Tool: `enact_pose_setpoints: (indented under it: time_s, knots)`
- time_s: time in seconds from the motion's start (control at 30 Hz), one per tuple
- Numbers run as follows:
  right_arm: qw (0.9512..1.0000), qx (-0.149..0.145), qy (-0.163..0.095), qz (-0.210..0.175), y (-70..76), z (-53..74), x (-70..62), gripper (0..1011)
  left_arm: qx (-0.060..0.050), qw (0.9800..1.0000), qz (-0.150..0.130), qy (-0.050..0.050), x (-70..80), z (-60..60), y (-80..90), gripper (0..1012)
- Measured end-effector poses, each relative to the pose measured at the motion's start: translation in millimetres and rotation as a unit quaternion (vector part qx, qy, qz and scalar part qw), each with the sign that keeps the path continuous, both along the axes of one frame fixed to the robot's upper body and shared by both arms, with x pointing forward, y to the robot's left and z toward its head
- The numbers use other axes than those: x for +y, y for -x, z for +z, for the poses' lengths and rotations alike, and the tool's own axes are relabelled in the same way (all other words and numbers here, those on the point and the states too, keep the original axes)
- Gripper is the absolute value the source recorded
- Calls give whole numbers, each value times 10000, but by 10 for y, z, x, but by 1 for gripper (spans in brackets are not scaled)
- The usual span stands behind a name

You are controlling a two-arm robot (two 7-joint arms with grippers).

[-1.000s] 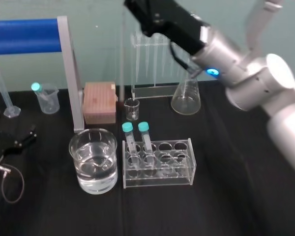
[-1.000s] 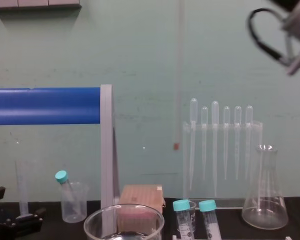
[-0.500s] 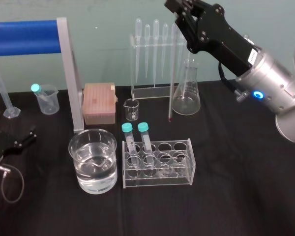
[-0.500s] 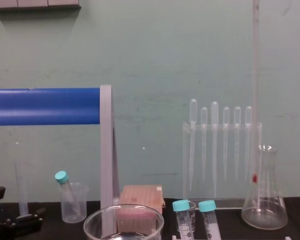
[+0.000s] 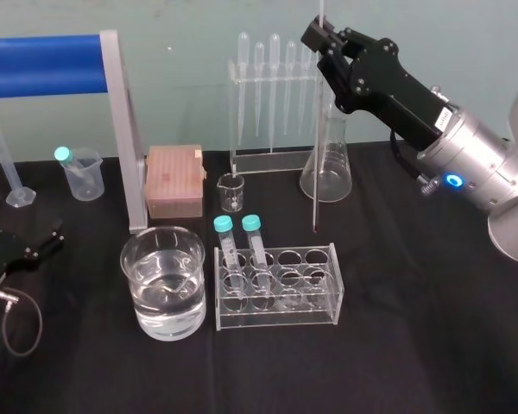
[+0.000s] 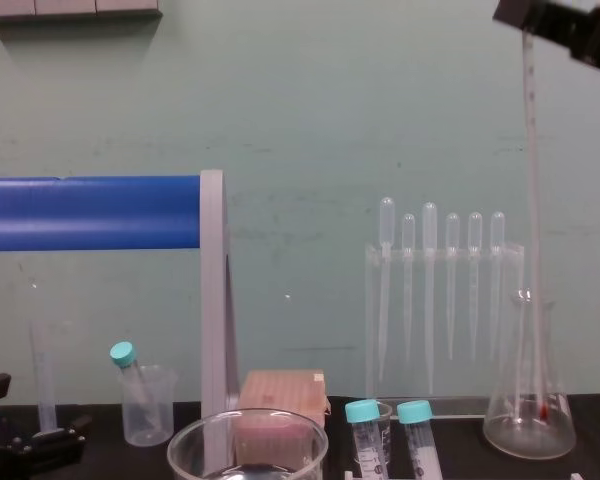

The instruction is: Hold the thermometer with one hand and immerse one end into the beaker, then reinsert it into the test tube rack.

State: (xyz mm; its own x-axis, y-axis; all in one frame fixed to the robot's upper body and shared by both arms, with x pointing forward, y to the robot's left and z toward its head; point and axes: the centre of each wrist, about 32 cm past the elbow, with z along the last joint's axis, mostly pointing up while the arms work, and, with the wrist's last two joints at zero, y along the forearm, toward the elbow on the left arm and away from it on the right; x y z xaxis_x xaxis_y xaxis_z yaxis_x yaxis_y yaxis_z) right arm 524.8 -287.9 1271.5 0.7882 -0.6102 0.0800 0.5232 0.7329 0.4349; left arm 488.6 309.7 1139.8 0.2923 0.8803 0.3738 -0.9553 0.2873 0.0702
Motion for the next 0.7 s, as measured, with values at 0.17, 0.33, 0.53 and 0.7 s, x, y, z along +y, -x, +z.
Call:
enact_pose_setpoints:
  time_s: [0.17, 0.33, 0.53, 0.7]
  knots:
    - [9999, 154, 30, -9, -85, -91, -16, 57, 0, 10000, 0, 0, 0, 0, 0, 1008]
    - [9996, 288, 30, -18, -136, -166, -22, 57, 0, 10000, 0, 0, 0, 0, 0, 1008]
    - [9989, 463, 32, -19, -184, -265, -30, 57, 0, 10000, 0, 0, 0, 0, 0, 1008]
    - [9985, 556, 8, 9, -211, -327, -16, 57, 0, 10000, 0, 0, 0, 0, 0, 1008]
